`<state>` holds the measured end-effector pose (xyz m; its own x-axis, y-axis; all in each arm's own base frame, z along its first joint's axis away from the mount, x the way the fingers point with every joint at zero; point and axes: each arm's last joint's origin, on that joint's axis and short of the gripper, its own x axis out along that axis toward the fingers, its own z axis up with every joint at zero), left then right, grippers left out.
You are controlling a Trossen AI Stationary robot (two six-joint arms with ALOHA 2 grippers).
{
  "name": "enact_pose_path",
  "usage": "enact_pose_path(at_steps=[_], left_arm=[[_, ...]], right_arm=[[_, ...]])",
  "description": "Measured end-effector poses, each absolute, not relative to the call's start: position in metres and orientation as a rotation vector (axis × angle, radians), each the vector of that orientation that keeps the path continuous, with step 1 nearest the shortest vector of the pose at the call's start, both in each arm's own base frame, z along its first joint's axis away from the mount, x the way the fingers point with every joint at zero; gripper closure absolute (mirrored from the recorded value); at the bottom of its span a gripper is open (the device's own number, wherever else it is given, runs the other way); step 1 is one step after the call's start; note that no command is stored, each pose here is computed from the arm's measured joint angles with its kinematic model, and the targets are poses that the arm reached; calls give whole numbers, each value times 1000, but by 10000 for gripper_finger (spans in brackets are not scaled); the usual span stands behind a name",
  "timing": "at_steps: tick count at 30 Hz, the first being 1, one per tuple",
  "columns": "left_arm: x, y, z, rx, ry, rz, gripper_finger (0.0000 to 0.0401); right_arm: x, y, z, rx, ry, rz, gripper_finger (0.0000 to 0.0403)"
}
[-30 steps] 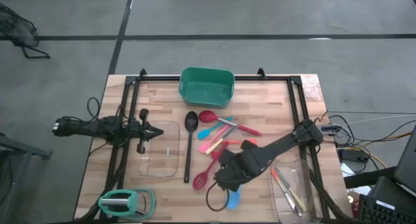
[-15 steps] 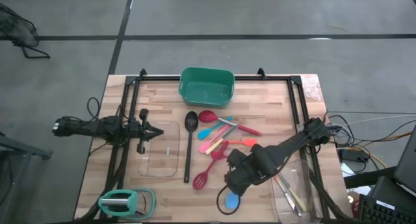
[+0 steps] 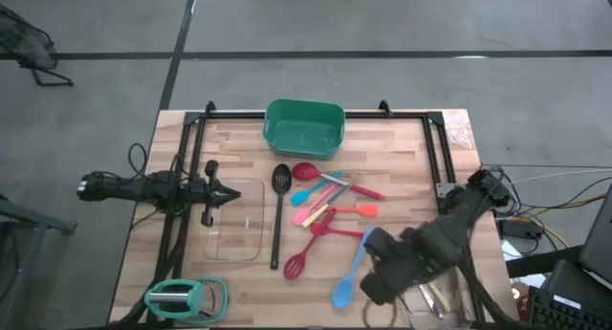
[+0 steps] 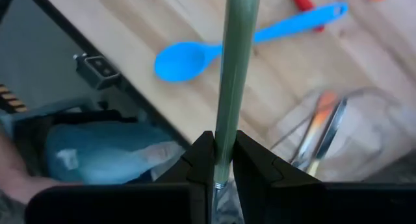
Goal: Pick & Place Kitchen Items
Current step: Put the green knife into the right transparent bin
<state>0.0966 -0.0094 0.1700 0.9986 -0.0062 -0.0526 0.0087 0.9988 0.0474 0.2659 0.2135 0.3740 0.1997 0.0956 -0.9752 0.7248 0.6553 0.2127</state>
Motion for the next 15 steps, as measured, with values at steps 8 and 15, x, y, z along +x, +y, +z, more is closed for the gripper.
enact_pose_path(at_steps=[8, 15], left_arm=[[97, -9, 170, 48, 52, -8, 369], [97, -9, 170, 48, 52, -7, 369]], right_arm=[[232, 241, 373, 820, 1300, -552, 368], [203, 242, 354, 854, 1295, -710, 368]])
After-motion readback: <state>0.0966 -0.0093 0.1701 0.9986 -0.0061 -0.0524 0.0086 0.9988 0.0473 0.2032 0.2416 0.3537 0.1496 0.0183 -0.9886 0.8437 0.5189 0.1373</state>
